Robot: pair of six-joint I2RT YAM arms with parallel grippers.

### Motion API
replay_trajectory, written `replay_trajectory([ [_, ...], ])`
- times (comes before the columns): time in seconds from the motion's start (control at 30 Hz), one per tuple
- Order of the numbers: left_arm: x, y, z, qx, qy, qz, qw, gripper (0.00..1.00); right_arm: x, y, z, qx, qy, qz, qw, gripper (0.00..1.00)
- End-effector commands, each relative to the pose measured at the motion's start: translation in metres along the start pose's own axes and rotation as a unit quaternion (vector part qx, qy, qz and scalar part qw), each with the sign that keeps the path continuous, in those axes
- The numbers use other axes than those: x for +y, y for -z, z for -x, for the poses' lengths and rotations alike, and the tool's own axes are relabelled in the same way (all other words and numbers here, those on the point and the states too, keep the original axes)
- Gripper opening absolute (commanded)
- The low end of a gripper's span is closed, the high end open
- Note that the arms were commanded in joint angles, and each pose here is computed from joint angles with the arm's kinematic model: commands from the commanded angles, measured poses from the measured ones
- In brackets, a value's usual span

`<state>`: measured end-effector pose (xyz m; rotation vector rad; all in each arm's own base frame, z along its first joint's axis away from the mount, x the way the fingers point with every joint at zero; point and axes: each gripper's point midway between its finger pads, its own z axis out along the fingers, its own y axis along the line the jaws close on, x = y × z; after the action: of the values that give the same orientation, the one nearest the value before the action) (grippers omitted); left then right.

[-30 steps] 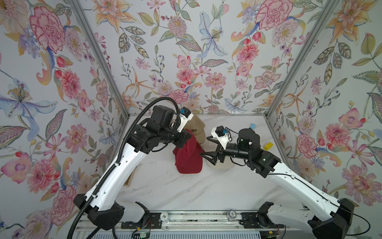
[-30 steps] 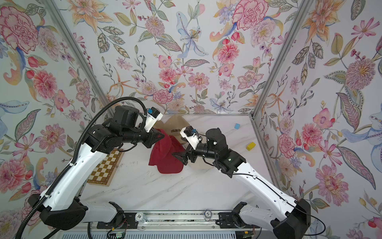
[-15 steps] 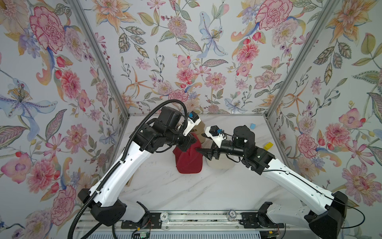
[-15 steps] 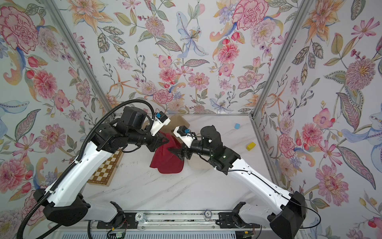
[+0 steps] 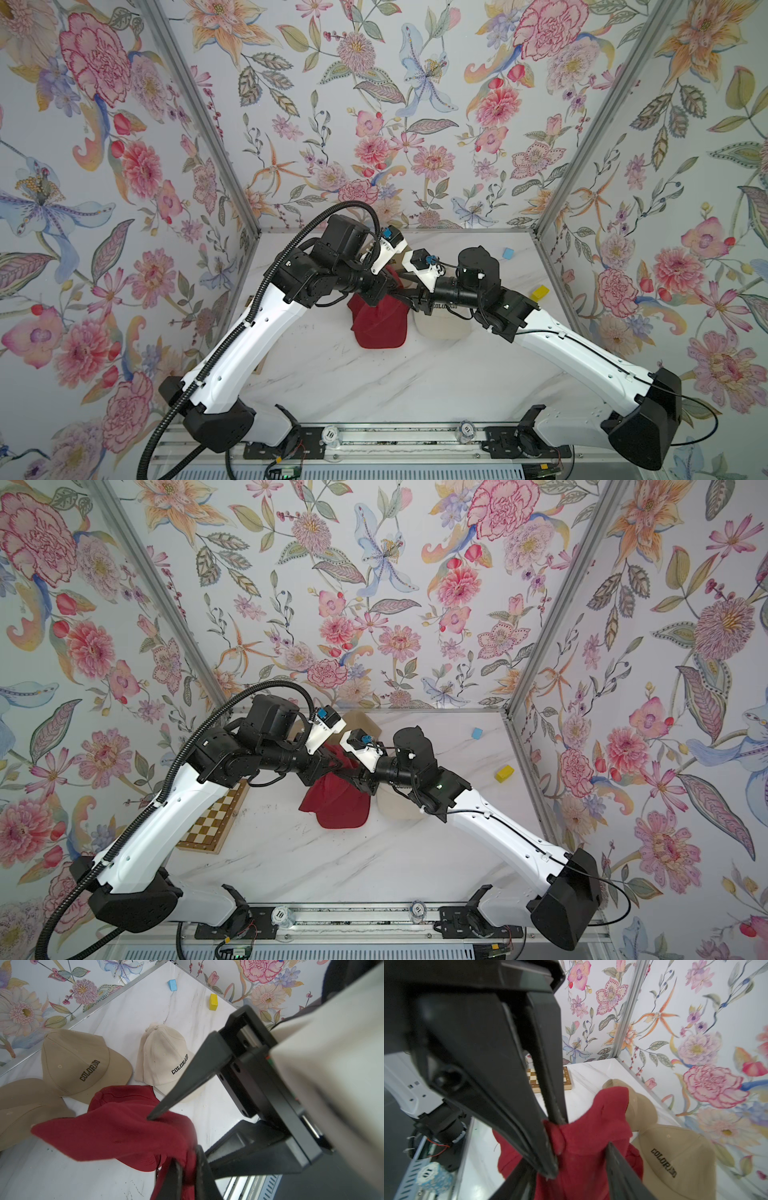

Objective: Stack the baseball caps by color
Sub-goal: Place the baseball cap on the baseball cap.

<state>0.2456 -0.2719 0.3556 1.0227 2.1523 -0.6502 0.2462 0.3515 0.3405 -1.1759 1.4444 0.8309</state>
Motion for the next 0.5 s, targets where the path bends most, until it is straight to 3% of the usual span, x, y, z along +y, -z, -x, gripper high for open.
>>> replay_trajectory([
  [0.0, -0.012, 0.003, 0.013, -0.022, -0.025, -0.023, 0.999, 0.0, 0.005, -0.001, 0.017, -0.02, 0.01, 0.014, 1.0, 0.43],
  [0.17, -0.014, 0.001, 0.012, -0.021, -0.03, -0.03, 0.999, 0.0, 0.011, -0.003, 0.015, -0.016, 0.005, 0.024, 1.0, 0.28],
  [0.27, -0.014, 0.0, 0.01, -0.019, -0.032, -0.032, 0.999, 0.0, 0.014, -0.004, 0.014, -0.015, 0.002, 0.026, 1.0, 0.11],
  [0.47, -0.013, 0.001, 0.011, -0.021, -0.037, -0.027, 0.999, 0.0, 0.016, 0.0, 0.013, -0.013, -0.005, 0.019, 1.0, 0.0],
])
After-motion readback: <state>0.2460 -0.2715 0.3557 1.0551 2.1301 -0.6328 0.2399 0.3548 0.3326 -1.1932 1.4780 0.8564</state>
